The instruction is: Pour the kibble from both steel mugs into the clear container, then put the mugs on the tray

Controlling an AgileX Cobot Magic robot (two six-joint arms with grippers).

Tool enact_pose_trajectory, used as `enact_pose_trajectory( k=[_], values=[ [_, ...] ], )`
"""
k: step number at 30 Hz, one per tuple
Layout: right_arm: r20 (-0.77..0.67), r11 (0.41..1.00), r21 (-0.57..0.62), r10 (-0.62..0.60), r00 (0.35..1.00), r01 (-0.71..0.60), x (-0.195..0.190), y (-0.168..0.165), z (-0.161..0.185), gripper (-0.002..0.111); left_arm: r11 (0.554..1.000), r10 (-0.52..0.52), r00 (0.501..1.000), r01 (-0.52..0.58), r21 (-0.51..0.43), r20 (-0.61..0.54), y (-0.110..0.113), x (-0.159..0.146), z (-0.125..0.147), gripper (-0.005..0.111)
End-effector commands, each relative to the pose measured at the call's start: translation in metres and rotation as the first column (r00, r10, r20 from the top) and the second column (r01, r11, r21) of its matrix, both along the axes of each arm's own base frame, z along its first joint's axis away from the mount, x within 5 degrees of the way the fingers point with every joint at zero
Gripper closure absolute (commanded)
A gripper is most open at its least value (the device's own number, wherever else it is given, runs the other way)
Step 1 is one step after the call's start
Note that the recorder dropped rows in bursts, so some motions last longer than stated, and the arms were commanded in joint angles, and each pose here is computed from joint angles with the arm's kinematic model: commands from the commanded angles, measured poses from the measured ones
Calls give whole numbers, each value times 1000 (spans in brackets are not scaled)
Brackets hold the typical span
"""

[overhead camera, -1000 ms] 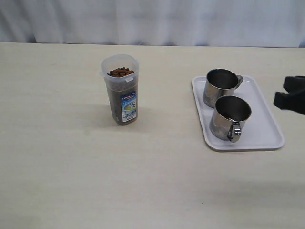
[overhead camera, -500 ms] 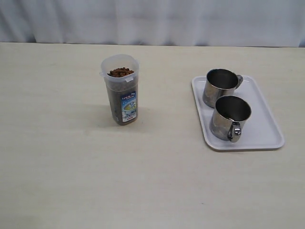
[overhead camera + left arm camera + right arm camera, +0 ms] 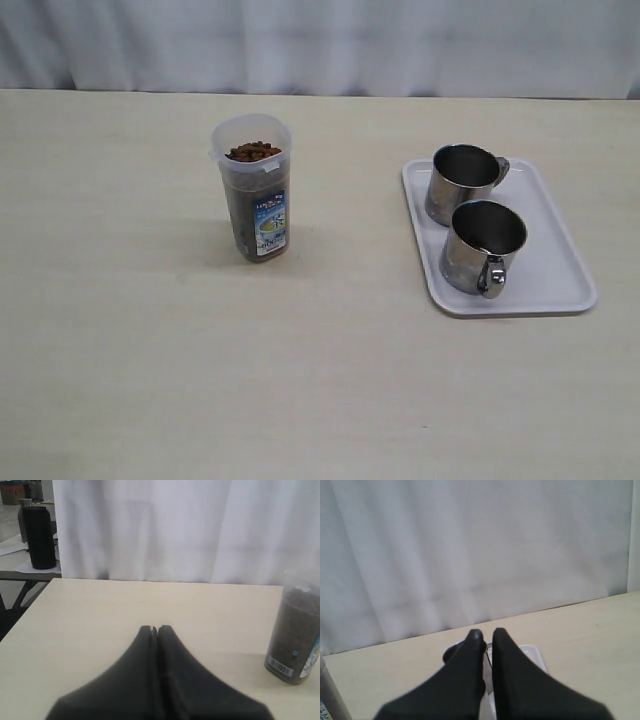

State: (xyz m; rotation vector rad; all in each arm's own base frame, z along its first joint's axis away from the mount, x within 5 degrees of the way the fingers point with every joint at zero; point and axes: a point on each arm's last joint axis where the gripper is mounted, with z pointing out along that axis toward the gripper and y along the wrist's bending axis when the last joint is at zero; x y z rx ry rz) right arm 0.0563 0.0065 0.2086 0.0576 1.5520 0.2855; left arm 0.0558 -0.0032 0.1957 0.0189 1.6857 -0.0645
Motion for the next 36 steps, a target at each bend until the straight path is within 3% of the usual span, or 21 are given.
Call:
enact_pose_trajectory(
  k=[1,14,17,22,36],
  values=[
    [-7,1000,6,-3,1000,3,0,0,-2,103,1000,2,1000,-2,3,7,0,0,0,107],
    [-6,1000,5,0,1000,0,0,0,-2,103,1000,2,1000,-2,3,7,0,0,0,107],
    [-18,977,-213,-16,1000,11,0,-1,-6,103,1000,2,1000,-2,3,7,0,0,0,107],
    [-36,942,-333,32,999,-42,-1,3,-9,103,1000,2,1000,-2,3,7,0,0,0,107],
    [-35,939,-343,-20,999,7,0,0,-9,103,1000,2,1000,-2,3,7,0,0,0,107]
  ],
)
